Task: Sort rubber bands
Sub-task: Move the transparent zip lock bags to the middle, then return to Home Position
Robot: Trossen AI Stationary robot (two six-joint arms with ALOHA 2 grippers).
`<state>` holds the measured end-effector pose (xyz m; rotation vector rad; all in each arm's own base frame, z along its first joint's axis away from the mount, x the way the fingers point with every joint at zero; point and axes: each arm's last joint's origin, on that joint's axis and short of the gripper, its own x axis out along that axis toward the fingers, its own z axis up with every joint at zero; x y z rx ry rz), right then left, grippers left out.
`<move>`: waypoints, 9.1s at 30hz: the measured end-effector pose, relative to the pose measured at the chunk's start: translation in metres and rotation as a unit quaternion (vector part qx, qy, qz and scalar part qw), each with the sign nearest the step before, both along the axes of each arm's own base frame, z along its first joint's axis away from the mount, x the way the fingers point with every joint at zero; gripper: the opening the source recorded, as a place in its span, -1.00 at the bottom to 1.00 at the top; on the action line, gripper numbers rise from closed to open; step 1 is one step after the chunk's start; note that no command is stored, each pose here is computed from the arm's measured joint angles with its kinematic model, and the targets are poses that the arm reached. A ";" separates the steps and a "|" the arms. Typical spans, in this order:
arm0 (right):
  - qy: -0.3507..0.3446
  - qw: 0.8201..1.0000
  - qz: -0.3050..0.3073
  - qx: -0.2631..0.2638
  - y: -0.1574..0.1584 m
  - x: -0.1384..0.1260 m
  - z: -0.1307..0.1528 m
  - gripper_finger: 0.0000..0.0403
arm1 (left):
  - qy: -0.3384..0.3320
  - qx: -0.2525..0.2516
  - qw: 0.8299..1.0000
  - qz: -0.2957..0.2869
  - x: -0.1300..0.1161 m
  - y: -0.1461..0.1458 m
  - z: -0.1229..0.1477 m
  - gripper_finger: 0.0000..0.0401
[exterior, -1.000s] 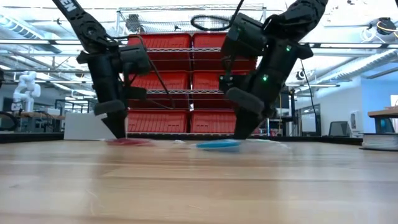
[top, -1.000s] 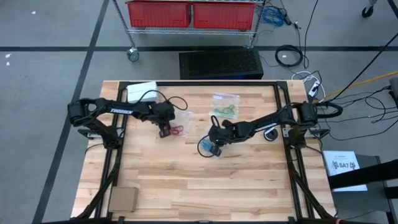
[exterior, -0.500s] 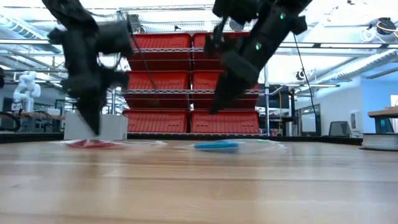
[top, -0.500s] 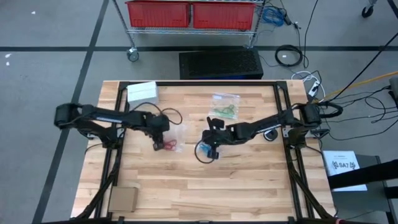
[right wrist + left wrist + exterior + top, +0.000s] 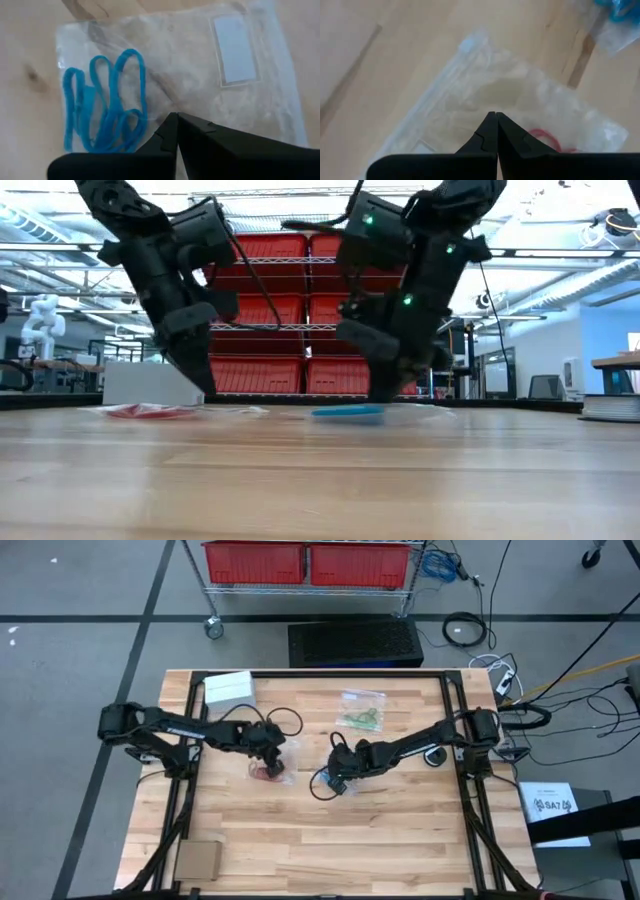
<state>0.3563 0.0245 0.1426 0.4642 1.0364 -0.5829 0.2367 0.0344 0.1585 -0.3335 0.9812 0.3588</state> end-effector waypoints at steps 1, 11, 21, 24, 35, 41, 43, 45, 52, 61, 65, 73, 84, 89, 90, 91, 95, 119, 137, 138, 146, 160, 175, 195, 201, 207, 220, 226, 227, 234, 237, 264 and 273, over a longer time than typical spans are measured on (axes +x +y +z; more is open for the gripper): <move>0.005 1.000 0.003 -0.002 -0.001 0.002 -0.006 -1.00 | 0.004 0.001 1.000 -0.001 0.001 0.000 -0.002 -1.00; -0.039 0.983 0.173 -0.044 -0.003 0.024 -0.020 -1.00 | 0.019 0.034 0.999 -0.010 -0.006 0.001 0.004 -1.00; -0.034 0.966 0.242 -0.086 0.000 0.030 -0.004 -1.00 | 0.022 0.017 0.999 0.031 -0.027 0.000 -0.025 -1.00; -0.038 0.963 0.247 -0.100 0.004 0.028 0.015 -1.00 | 0.019 0.004 0.998 0.057 -0.032 -0.002 -0.032 -1.00; 0.023 0.982 0.135 -0.130 -0.028 -0.023 0.053 -1.00 | -0.023 0.001 0.996 0.084 -0.038 -0.022 -0.030 -1.00; -0.039 0.993 0.000 -0.113 -0.072 -0.049 0.031 -1.00 | -0.081 0.030 0.991 0.098 -0.040 -0.024 -0.011 -1.00; -0.063 0.991 -0.032 -0.115 -0.090 -0.054 0.021 -1.00 | -0.089 0.041 0.991 0.091 -0.041 -0.023 -0.007 -1.00; -0.087 0.987 -0.068 -0.114 -0.107 -0.055 0.013 -1.00 | -0.096 0.054 0.991 0.075 -0.040 -0.023 -0.005 -0.99; -0.079 0.988 -0.085 -0.099 -0.139 -0.058 -0.012 -1.00 | -0.097 0.061 0.991 0.074 -0.039 -0.023 -0.004 -0.96; -0.003 1.000 -0.009 -0.017 -0.104 -0.065 -0.016 -1.00 | -0.093 0.064 0.991 0.072 -0.040 -0.023 -0.005 -0.95; 0.049 0.999 -0.008 0.014 -0.077 -0.077 -0.008 -1.00 | -0.093 0.064 0.991 0.072 -0.040 -0.023 -0.005 -0.95; 0.103 0.994 0.036 0.030 -0.020 -0.088 -0.004 -1.00 | -0.085 0.063 0.992 0.072 -0.044 -0.023 -0.012 -0.95; 0.091 0.993 0.053 0.057 0.021 -0.091 -0.004 -1.00 | -0.108 0.055 0.991 0.053 -0.045 -0.022 -0.005 -0.95; 0.083 0.993 0.024 0.074 0.025 -0.093 -0.001 -0.99 | -0.127 0.045 0.990 0.048 -0.046 -0.019 0.001 -0.95; 0.080 0.993 0.018 0.080 0.026 -0.094 0.001 -0.98 | -0.129 0.045 0.989 0.049 -0.047 -0.018 0.002 -0.95; 0.073 0.994 0.013 0.083 0.026 -0.095 0.004 -0.96 | -0.133 0.046 0.989 0.050 -0.047 -0.018 0.004 -0.95; 0.042 0.995 0.011 0.089 0.026 -0.098 0.019 -0.88 | -0.142 0.048 0.987 0.053 -0.049 -0.015 0.007 -0.95; -0.029 0.974 0.128 -0.182 -0.006 -0.112 0.076 -0.99 | -0.409 0.138 0.895 -0.110 -0.044 0.015 0.072 -0.95; -0.322 0.895 0.132 -0.280 -0.031 -0.197 0.098 -1.00 | -0.433 0.243 0.865 -0.076 -0.098 0.020 0.085 -0.95; -0.341 0.888 0.129 -0.282 -0.031 -0.204 0.096 -1.00 | -0.434 0.244 0.864 -0.072 -0.101 0.018 0.081 -0.95; -0.446 0.828 0.144 -0.307 -0.030 -0.237 0.081 -1.00 | -0.402 0.216 0.889 -0.046 -0.112 0.015 0.038 -0.95; -0.491 0.777 0.093 -0.382 -0.042 -0.268 0.070 -1.00 | -0.479 0.291 0.828 0.010 -0.137 0.008 0.031 -0.95; -0.493 0.791 0.093 -0.351 -0.067 -0.267 0.051 -1.00 | -0.449 0.318 0.834 0.041 -0.138 0.014 0.027 -0.95; -0.379 0.846 0.059 -0.369 -0.072 -0.268 0.024 -1.00 | -0.405 0.334 0.847 0.079 -0.150 0.012 0.014 -0.95; -0.385 0.848 0.053 -0.359 -0.072 -0.268 0.024 -1.00 | -0.386 0.334 0.855 0.090 -0.150 0.012 0.010 -0.95; -0.386 0.849 0.052 -0.358 -0.072 -0.268 0.024 -1.00 | -0.385 0.334 0.856 0.090 -0.150 0.012 0.010 -0.95; -0.386 0.848 0.052 -0.358 -0.072 -0.268 0.024 -1.00 | -0.385 0.334 0.856 0.090 -0.150 0.012 0.010 -0.95; -0.386 0.848 0.052 -0.358 -0.072 -0.268 0.024 -1.00 | -0.385 0.334 0.856 0.089 -0.150 0.012 0.010 -0.95; -0.386 0.848 0.052 -0.358 -0.072 -0.268 0.024 -1.00 | -0.385 0.334 0.856 0.089 -0.150 0.012 0.010 -0.95; -0.386 0.848 0.052 -0.358 -0.072 -0.268 0.024 -1.00 | -0.385 0.334 0.856 0.089 -0.150 0.012 0.010 -0.95; -0.386 0.848 0.052 -0.358 -0.072 -0.268 0.024 -1.00 | -0.384 0.334 0.856 0.089 -0.150 0.012 0.010 -0.95; -0.386 0.848 0.052 -0.358 -0.072 -0.268 0.024 -1.00 | -0.384 0.334 0.856 0.089 -0.150 0.012 0.010 -0.95; -0.386 0.848 0.052 -0.358 -0.072 -0.268 0.024 -1.00 | -0.384 0.334 0.856 0.089 -0.150 0.012 0.010 -0.95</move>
